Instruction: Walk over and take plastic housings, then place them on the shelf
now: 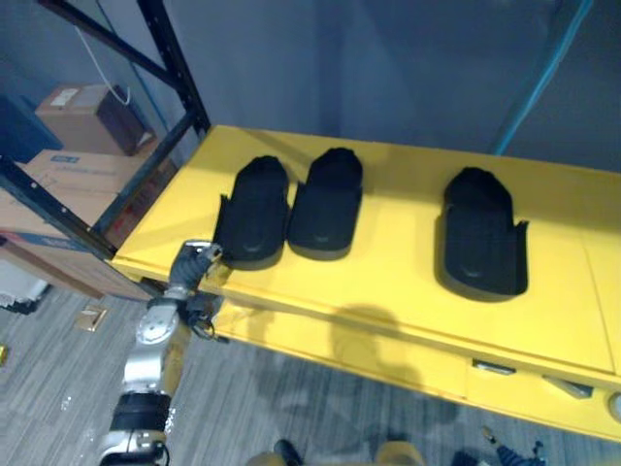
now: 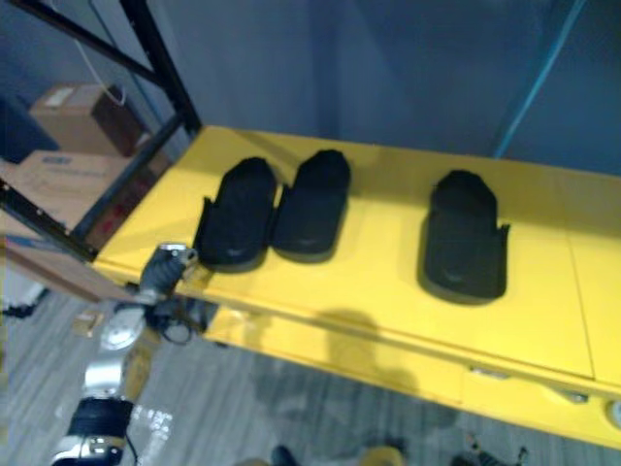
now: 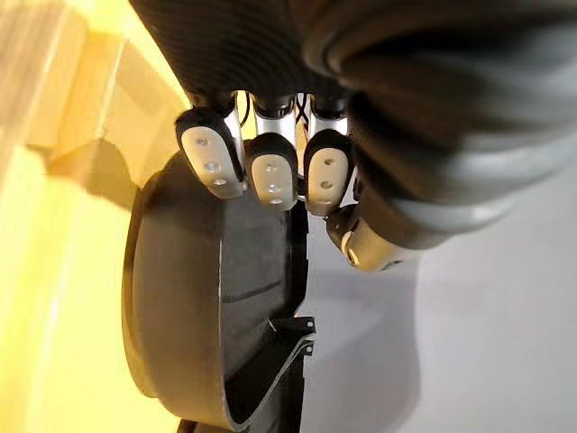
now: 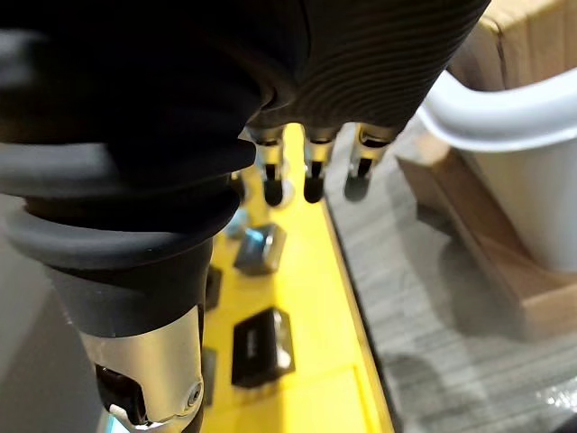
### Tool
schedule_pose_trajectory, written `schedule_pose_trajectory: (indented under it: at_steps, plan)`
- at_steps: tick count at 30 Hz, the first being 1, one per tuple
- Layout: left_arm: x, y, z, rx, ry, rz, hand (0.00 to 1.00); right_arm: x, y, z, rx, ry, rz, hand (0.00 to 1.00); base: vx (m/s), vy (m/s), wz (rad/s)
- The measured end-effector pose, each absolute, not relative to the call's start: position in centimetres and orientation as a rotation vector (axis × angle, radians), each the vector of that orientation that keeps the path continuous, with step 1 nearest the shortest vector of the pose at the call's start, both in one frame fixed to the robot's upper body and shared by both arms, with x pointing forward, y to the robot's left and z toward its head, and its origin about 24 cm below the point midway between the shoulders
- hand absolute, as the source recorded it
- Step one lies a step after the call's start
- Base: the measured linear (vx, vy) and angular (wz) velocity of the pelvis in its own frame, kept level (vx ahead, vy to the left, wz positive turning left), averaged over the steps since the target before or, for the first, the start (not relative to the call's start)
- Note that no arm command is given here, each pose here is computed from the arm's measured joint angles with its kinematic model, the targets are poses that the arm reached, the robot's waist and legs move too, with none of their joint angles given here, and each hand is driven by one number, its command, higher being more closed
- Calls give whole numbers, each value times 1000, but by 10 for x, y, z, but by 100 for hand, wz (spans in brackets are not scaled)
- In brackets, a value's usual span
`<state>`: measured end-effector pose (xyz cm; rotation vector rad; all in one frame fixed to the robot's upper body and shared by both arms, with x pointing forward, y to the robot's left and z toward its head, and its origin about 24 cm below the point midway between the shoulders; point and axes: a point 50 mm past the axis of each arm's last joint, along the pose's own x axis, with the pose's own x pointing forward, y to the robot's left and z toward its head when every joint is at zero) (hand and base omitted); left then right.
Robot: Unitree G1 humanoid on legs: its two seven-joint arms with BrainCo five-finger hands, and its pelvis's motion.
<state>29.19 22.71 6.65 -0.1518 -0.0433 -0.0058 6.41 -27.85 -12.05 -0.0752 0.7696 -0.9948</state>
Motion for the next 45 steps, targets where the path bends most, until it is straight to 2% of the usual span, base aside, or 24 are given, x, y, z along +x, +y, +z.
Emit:
schedule_pose_trajectory:
  at_steps: [6, 13, 24, 45]
  plan:
    - [290, 222, 63, -177, -46, -2, 100, 66, -292, -111, -124, 719, -997, 0, -26, 5, -11]
    - [290, 220, 64, -181, -51, -8, 100, 52, -295, -112, -141, 744, -1012, 0, -49, -51, -5]
    - [291, 218, 61, -181, -29, -8, 100, 51, -297, -111, -171, 747, -1004, 0, -47, -4, 0]
    - [316, 206, 94, -178, -126, 2, 100, 100, -295, -93, -181, 591, -910, 0, -15, 6, 1]
